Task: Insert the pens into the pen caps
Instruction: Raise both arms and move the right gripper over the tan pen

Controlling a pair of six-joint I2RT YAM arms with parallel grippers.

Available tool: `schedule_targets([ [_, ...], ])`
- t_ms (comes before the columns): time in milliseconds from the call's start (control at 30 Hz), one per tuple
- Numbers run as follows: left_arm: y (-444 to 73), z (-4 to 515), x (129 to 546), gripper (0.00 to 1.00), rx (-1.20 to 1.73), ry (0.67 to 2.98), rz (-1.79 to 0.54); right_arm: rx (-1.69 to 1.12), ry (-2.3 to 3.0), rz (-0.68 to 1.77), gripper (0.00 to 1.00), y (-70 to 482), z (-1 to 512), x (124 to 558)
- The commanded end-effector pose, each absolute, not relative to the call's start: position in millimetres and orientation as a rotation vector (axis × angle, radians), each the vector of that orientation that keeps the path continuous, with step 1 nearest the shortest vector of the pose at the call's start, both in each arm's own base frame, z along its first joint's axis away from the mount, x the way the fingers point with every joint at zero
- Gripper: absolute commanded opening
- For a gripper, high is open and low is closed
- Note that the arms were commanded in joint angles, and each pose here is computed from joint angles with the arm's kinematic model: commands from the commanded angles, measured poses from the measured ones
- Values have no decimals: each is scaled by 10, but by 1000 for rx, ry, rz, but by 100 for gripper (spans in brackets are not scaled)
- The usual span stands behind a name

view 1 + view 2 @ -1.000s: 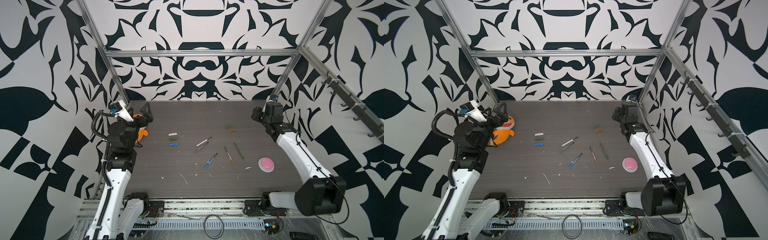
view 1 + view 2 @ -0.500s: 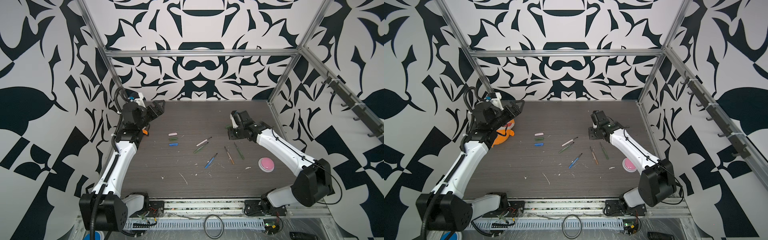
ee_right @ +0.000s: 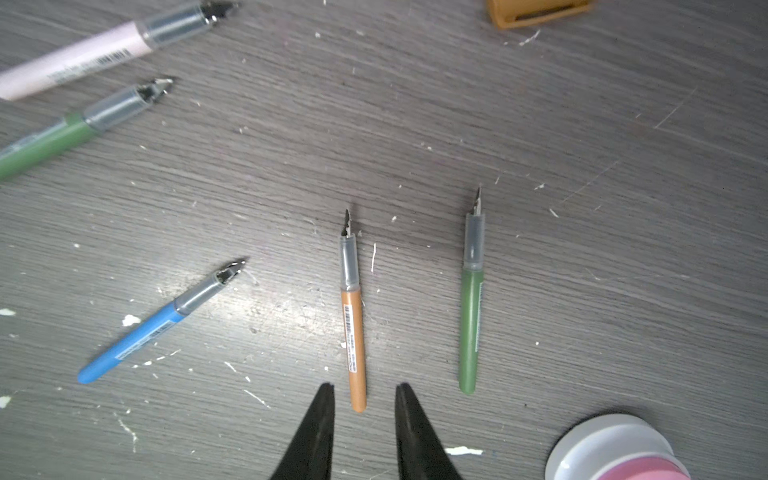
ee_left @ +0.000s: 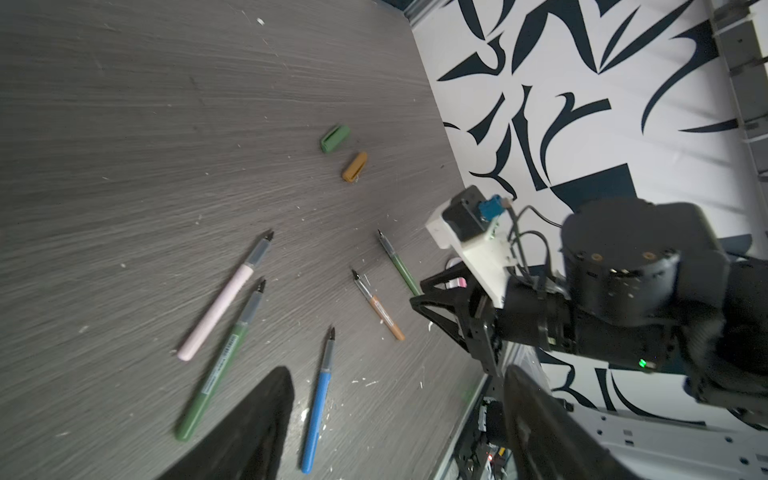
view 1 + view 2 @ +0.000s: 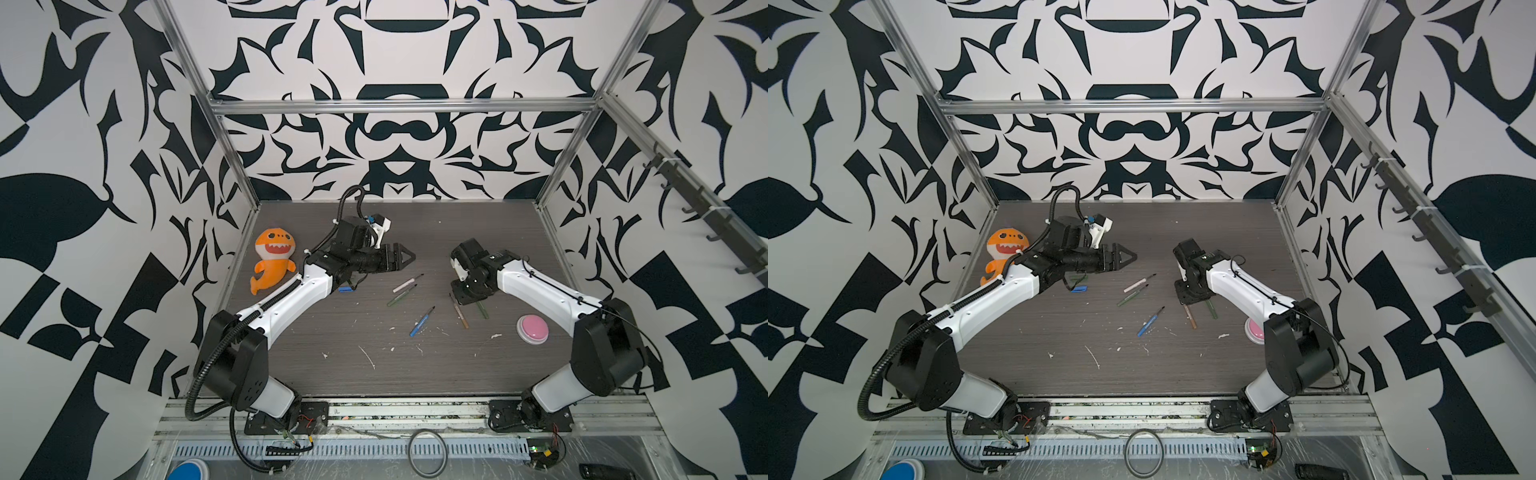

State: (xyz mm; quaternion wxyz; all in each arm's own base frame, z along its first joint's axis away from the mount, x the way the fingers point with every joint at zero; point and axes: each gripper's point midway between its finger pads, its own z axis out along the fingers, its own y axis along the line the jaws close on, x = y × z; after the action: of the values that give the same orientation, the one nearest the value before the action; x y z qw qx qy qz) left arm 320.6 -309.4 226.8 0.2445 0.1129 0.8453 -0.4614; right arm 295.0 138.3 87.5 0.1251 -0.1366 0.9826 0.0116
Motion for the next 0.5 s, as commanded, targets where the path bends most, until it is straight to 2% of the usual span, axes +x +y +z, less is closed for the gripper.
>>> schedule_targets([
  [0, -3235, 2385, 3024, 82, 373, 2273, -1366, -487, 2874, 38, 29, 1447, 836, 2971],
  [467, -3186, 2505, 2936, 84, 423, 2254, -1275, -513, 2944, 105, 25, 1598, 522, 3029],
])
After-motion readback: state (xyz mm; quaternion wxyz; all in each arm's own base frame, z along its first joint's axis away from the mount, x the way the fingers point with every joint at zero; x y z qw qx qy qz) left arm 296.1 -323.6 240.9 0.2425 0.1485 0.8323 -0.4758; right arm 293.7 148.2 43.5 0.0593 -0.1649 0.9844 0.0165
